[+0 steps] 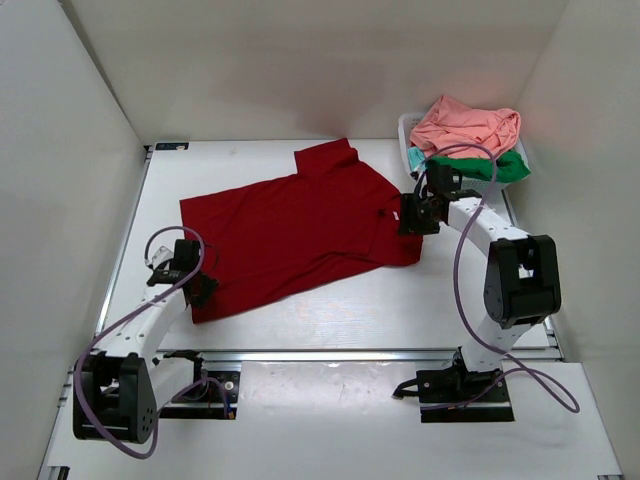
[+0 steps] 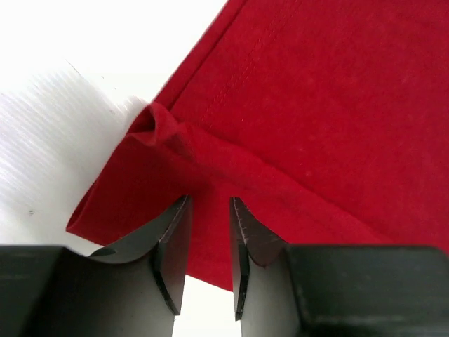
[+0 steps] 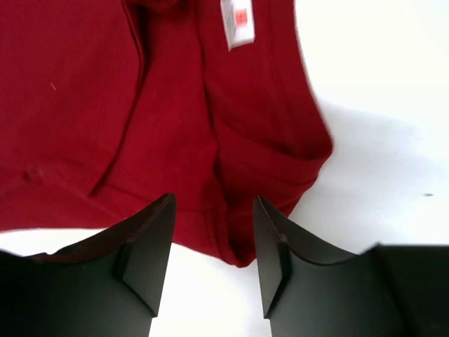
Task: Fold and stack the t-shirts
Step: Fold the flattened tshirt in 1/3 of the way
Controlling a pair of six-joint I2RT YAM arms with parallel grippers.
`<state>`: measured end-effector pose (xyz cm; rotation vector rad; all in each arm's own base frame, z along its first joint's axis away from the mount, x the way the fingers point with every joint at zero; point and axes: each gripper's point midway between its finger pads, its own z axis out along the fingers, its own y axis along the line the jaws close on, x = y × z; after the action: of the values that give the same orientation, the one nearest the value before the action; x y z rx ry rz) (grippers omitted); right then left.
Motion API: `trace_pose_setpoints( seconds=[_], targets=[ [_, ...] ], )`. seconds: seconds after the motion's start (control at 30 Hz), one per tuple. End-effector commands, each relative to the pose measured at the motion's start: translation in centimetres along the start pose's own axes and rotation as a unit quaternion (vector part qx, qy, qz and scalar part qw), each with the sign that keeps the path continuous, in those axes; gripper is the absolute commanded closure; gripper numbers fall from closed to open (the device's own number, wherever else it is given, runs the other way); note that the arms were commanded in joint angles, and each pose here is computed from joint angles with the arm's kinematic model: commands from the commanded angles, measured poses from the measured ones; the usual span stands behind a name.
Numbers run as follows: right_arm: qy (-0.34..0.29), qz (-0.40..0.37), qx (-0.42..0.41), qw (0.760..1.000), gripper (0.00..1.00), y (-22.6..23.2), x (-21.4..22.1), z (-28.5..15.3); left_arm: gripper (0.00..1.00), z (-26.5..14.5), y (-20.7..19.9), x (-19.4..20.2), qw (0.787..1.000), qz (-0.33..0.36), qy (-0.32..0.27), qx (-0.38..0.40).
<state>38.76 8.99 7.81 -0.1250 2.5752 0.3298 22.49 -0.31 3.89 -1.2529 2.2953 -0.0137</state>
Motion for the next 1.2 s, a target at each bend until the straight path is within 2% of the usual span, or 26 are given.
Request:
trace_pose_setpoints(
  seconds=[0.0, 0.17, 0.23, 0.27, 0.53, 0.6, 0.63, 0.67, 0.8, 1.0, 1.17],
  targets=[
    [-0.030, -0.023, -0.027, 0.999, 0.57, 0.9, -0.9, -0.6, 0.61, 0.5, -0.7, 0.8, 1.000, 0.003, 0.009, 0.015],
    [0.009, -0.040, -0.026, 0.999, 0.57, 1.2, 0.6, 0.5, 0.61, 1.5, 0.4, 2.1, 1.000, 0.018, 0.023, -0.006],
    [0.024, -0.043, -0.040, 0.998, 0.66, 1.6, 1.1, 1.0, 0.61, 1.9, 0.5, 2.2, 0.999, 0.022, 0.027, -0.010],
    [0.027, -0.040, -0.040, 0.998, 0.67, 1.5, 1.0, 1.2, 0.62, 2.1, 0.6, 2.5, 0.999, 0.025, 0.031, -0.013],
    [0.084, -0.068, -0.035, 0.994, 0.64, 1.3, 2.0, 2.4, 0.62, 2.3, 0.6, 2.4, 0.999, 0.033, 0.034, -0.020],
    [0.088, -0.069, -0.045, 0.993, 0.79, 1.7, 1.7, 2.4, 0.62, 2.2, 0.8, 2.3, 0.999, 0.034, 0.035, -0.025],
    [0.092, -0.073, -0.046, 0.992, 0.94, 1.7, 1.6, 2.3, 0.62, 2.2, 0.8, 2.1, 0.998, 0.035, 0.035, -0.026],
    [0.107, -0.071, -0.046, 0.991, 1.00, 1.5, 2.1, 2.2, 0.61, 2.2, 1.1, 2.4, 0.998, 0.037, 0.037, -0.029],
    [0.110, -0.100, -0.023, 0.989, 1.00, 1.1, 1.1, 1.7, 0.62, 2.1, 1.5, 1.8, 0.998, 0.043, 0.027, -0.038],
    [0.068, -0.105, 0.001, 0.992, 1.00, -0.2, -1.6, 2.0, 0.62, 2.1, 2.4, 1.8, 0.997, 0.046, 0.026, -0.048],
    [0.038, -0.124, -0.004, 0.992, 0.99, 0.7, -3.7, 3.4, 0.62, 1.9, 2.6, 1.9, 0.997, 0.048, 0.028, -0.047]
  ],
)
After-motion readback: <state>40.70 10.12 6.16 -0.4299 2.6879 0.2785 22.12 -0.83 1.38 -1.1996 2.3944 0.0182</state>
